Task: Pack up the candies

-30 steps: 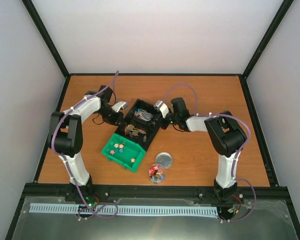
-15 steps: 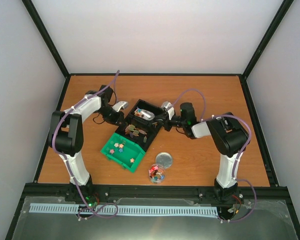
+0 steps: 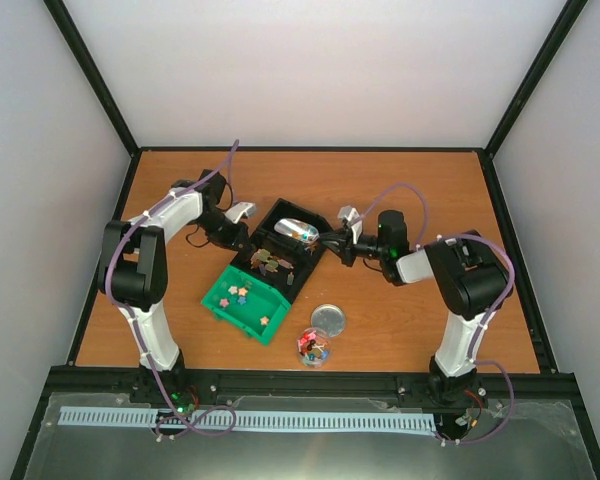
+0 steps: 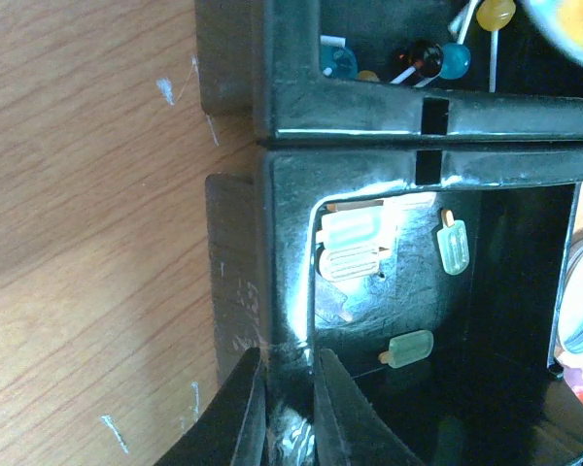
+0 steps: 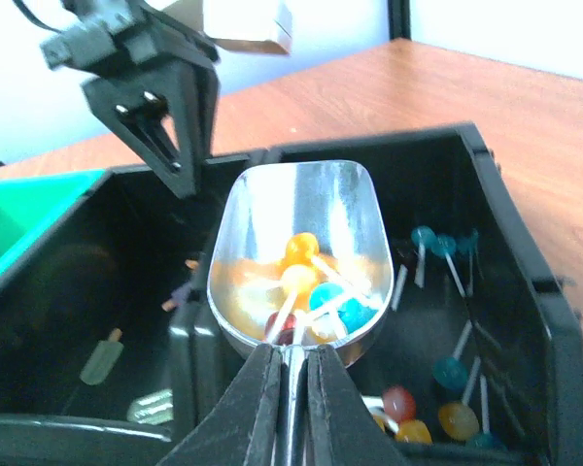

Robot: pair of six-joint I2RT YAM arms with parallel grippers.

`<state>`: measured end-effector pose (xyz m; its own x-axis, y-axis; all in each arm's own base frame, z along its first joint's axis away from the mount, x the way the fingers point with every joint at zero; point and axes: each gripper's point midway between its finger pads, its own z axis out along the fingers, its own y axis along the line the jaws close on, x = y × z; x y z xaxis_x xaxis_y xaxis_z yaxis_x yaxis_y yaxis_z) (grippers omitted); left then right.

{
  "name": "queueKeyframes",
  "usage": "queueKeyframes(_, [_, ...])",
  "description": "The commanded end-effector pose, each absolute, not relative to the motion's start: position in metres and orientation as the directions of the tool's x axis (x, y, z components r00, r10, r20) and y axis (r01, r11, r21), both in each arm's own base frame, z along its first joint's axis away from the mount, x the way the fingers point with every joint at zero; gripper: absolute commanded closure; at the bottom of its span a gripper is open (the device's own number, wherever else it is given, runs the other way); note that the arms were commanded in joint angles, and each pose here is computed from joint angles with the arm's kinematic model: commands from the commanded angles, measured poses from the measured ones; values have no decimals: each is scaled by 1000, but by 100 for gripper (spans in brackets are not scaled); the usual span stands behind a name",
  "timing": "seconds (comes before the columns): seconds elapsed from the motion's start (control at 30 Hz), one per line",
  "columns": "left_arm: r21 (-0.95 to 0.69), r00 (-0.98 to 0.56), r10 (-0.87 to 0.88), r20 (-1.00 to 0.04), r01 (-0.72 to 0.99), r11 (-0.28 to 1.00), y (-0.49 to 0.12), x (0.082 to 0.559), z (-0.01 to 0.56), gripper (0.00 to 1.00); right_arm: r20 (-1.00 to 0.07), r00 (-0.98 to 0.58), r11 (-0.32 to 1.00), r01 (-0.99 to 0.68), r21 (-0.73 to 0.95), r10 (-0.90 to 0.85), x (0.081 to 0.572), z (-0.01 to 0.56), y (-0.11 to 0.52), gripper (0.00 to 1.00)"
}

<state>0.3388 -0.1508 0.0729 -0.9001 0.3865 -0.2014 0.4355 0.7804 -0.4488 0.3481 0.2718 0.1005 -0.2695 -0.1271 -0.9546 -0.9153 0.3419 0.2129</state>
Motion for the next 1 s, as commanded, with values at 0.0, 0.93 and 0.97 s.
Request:
queueKeyframes(0.0, [-444, -897, 396, -195, 441, 780, -151, 346, 64, 99, -988, -127, 264, -959, 98, -92, 338, 145, 275, 97])
queueKeyframes(0.93, [-429, -894, 373, -248, 447, 785, -145, 344, 74, 99, -940, 46, -241, -970, 39, -338, 159, 207, 228, 97])
queueKeyframes(0.97, [-427, -893, 373, -253, 449, 785, -145, 344, 76, 99, -935, 53, -244, -969, 36, -351, 153, 204, 225, 97])
